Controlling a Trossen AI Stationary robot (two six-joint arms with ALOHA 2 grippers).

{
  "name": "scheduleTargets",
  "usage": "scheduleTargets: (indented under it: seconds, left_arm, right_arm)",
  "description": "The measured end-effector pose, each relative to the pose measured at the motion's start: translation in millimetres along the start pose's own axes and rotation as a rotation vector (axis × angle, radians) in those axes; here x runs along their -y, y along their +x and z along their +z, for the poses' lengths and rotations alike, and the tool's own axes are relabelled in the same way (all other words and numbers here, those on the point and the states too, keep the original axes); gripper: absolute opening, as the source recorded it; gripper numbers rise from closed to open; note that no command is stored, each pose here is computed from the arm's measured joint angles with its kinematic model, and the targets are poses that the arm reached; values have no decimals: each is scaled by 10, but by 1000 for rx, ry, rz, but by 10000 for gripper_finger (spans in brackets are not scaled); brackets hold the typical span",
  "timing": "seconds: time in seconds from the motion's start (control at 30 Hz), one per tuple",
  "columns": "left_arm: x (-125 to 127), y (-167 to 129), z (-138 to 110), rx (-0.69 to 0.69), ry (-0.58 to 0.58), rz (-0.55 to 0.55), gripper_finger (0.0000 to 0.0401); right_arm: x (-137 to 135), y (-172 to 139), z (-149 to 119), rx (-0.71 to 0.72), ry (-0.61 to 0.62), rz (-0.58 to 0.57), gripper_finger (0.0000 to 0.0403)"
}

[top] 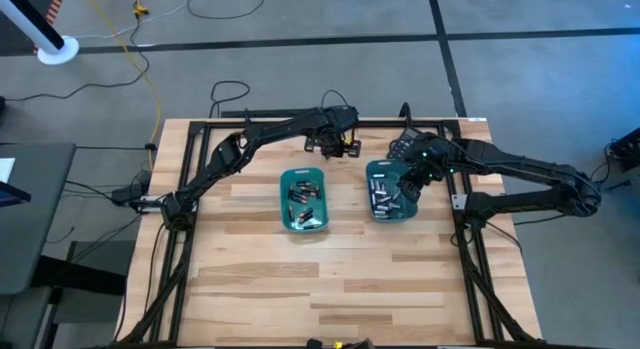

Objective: Sort batteries
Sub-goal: Put the black battery into the blue bin

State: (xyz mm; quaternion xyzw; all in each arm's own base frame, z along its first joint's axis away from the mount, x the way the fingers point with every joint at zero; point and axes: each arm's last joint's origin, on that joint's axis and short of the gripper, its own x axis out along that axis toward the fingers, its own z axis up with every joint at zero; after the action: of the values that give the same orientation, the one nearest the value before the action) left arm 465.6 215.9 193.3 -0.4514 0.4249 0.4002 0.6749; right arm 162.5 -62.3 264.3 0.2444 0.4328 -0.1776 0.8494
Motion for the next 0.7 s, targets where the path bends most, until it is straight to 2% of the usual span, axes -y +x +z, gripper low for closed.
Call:
scheduleTargets:
  seconds: [0.7]
  left_arm:
    - [25, 0, -32, -7, 8, -5, 0]
  right_arm:
    - [0, 0, 0, 0, 3, 0, 122]
